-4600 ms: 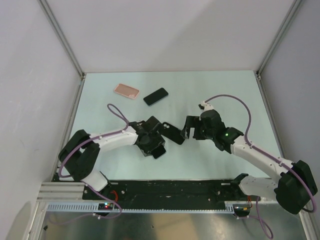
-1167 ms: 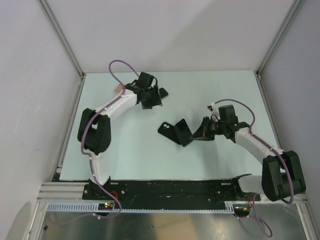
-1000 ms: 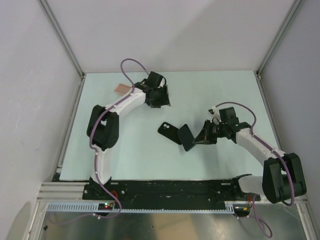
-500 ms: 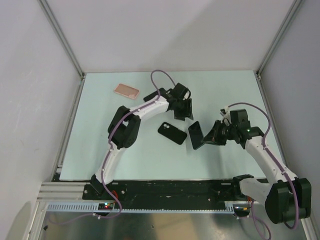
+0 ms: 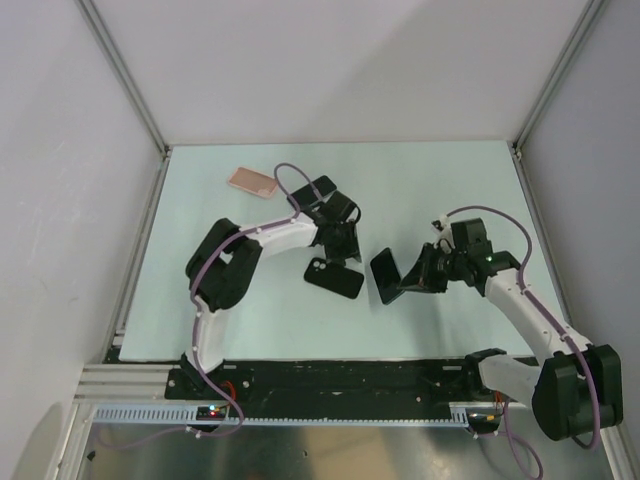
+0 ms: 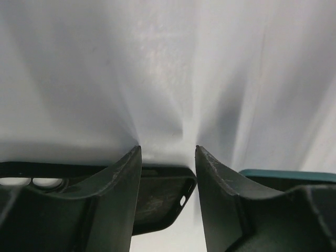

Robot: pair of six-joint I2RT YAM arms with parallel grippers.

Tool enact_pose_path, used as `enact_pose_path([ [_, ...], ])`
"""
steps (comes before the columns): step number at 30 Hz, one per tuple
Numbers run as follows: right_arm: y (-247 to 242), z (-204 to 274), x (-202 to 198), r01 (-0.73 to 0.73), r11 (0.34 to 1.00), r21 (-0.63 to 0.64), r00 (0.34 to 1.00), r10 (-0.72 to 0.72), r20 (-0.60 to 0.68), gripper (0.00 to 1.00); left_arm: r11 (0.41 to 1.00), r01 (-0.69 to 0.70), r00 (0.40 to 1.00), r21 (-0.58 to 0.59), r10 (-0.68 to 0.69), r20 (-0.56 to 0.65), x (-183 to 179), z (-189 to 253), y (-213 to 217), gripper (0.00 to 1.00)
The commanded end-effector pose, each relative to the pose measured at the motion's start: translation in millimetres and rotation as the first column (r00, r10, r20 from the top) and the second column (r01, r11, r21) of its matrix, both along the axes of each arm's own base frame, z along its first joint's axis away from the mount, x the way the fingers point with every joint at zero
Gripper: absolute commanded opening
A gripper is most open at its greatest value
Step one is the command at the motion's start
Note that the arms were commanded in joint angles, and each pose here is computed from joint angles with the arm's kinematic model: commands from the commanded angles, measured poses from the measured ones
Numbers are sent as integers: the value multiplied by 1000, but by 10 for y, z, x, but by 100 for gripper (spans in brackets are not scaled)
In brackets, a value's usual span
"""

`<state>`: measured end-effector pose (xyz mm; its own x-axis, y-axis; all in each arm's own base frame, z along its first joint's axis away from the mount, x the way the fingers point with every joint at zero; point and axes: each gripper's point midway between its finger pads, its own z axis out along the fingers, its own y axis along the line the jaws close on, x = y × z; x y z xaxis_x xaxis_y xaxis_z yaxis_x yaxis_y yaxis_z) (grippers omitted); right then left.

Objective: Put the phone into the phone case

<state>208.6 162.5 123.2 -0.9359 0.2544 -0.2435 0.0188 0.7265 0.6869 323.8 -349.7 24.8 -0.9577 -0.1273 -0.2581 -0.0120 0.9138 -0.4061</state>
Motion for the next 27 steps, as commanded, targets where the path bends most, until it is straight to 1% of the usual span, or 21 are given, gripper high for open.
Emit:
enact_pose_path([
  [1, 203, 201, 85, -71, 996, 49, 994, 67, 85, 0, 999, -50, 998, -7, 50, 26, -103, 115, 146, 51],
  [7, 249, 190, -51, -111, 993, 38, 991, 107, 80, 0, 999, 37, 998, -27, -35, 52, -252, 245, 176, 52],
  [11, 285, 231, -149, -146, 988, 56, 987, 141, 80, 0, 992, 113, 991, -50, -108, 85, -298, 396, 157, 52],
  [14, 327, 201, -233, -177, 983, 44, 982, 174, 69, 0, 980, 186, 979, -71, -179, 97, -342, 464, 112, 55],
  [17, 353, 177, -297, -191, 981, 33, 980, 189, 59, 0, 956, 269, 962, -114, -261, 80, -406, 482, -3, 57],
  [22, 272, 209, -320, -154, 988, -1, 985, 154, 79, 0, 952, 282, 959, -119, -275, 76, -329, 448, -91, 58],
  [27, 144, 217, -369, -116, 993, -21, 990, 117, 80, 0, 950, 273, 961, -151, -262, 84, -185, 498, -314, 58],
])
